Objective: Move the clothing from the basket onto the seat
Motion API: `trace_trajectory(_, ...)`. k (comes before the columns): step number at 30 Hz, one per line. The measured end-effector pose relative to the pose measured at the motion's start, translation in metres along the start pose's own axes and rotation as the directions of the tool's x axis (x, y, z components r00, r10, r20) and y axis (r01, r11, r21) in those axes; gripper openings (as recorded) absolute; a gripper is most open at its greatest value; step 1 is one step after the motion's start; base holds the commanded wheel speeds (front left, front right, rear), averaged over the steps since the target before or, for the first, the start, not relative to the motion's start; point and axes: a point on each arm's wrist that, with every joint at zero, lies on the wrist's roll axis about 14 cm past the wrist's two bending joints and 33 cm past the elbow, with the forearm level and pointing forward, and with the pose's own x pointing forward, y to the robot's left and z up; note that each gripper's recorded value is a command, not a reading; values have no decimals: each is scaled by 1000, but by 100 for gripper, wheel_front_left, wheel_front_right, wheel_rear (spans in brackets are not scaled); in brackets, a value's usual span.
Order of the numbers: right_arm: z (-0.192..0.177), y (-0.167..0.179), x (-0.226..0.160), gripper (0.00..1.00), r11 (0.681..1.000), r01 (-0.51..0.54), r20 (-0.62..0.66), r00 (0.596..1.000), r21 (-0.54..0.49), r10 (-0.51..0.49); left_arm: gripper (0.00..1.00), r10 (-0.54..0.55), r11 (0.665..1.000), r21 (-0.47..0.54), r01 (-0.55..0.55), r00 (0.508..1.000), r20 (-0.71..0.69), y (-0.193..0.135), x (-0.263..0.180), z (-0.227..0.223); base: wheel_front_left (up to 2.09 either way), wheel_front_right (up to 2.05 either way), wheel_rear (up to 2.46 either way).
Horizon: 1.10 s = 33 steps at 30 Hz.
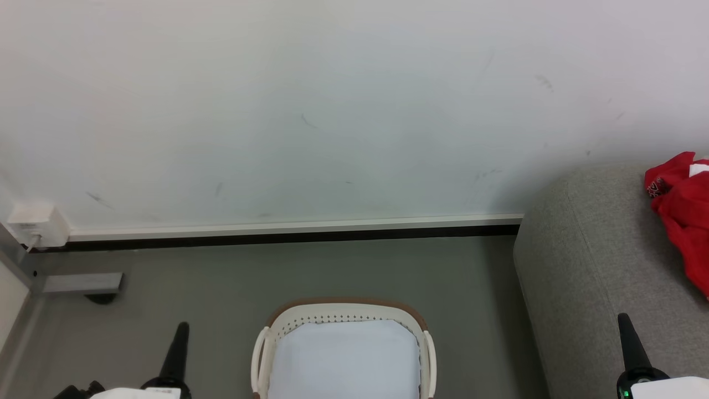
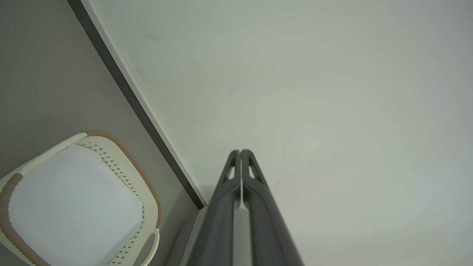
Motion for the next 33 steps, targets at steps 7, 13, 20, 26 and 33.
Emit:
trace_trajectory(7, 2, 4, 2, 0, 998, -13, 1, 1000, 62, 13, 0, -14, 998, -60, 14, 1000, 2, -4, 2, 3, 0, 0, 0)
trace_trajectory(13, 4, 7, 3, 0, 993, -23, 2, 1000, 115, 23, 0, -22, 993, -112, 23, 1000, 5, -6, 3, 5, 0, 0, 0)
trace_trajectory(20, 5, 10, 5, 0, 985, -36, 4, 999, 172, 35, 0, -38, 986, -164, 39, 999, 6, -10, 5, 7, 0, 0, 0)
trace_trajectory(26, 7, 15, 8, 0, 975, -52, 4, 999, 214, 52, 0, -54, 979, -199, 54, 999, 7, -14, 7, 9, 0, 0, 0)
trace_trajectory(33, 8, 19, 9, 0, 963, -64, 4, 998, 262, 66, 0, -68, 968, -243, 68, 998, 12, -17, 9, 12, 0, 0, 0)
